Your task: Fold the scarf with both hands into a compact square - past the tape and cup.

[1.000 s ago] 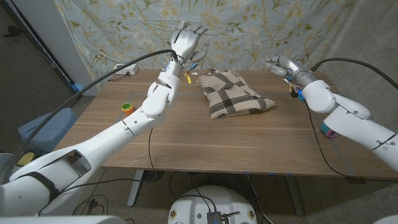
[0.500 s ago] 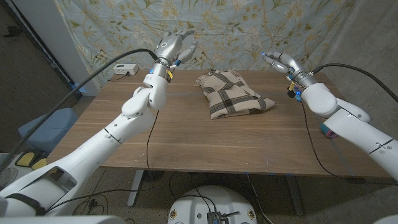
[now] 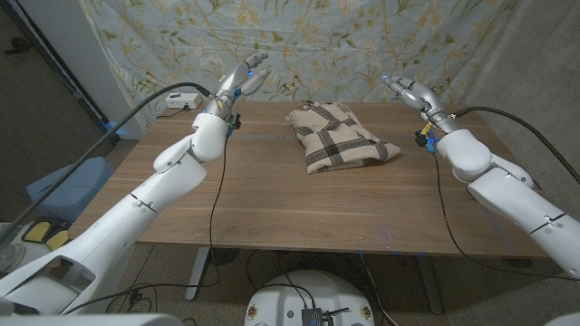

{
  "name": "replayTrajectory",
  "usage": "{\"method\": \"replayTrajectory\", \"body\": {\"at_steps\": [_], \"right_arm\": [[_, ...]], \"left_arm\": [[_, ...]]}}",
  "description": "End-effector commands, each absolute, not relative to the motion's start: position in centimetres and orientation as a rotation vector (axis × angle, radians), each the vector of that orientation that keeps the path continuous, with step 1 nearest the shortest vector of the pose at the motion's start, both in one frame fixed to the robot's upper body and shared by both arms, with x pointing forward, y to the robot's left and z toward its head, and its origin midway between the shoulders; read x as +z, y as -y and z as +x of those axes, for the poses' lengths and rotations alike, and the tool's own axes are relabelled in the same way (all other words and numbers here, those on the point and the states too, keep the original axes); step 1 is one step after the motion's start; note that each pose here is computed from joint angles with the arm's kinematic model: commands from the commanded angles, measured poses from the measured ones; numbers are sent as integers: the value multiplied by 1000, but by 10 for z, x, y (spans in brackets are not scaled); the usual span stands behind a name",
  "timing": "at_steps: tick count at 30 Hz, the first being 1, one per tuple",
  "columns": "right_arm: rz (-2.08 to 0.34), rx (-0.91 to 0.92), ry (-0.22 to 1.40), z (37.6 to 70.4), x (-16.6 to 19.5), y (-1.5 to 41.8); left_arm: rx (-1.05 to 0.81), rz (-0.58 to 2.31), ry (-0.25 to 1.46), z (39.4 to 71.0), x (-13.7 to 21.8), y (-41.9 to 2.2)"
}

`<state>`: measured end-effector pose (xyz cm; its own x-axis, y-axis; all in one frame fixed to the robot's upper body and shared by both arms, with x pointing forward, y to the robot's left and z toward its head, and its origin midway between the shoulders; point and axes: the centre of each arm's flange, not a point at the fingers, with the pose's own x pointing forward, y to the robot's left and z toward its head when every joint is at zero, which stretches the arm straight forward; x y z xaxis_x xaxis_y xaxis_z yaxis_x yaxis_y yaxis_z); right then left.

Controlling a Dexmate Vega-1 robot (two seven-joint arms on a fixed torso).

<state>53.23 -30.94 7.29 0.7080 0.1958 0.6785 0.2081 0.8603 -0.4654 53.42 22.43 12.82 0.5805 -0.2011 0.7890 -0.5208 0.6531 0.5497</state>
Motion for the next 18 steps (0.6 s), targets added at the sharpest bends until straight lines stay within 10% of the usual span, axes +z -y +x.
{"method": "replayTrajectory", "body": {"at_steps": [1, 18], "right_arm": [[-324, 1, 817, 533, 58, 320], [-347, -197, 723, 528, 47, 309]], "left_arm": [[38, 651, 922, 554, 116, -256], [-141, 471, 805, 601, 85, -301]]}}
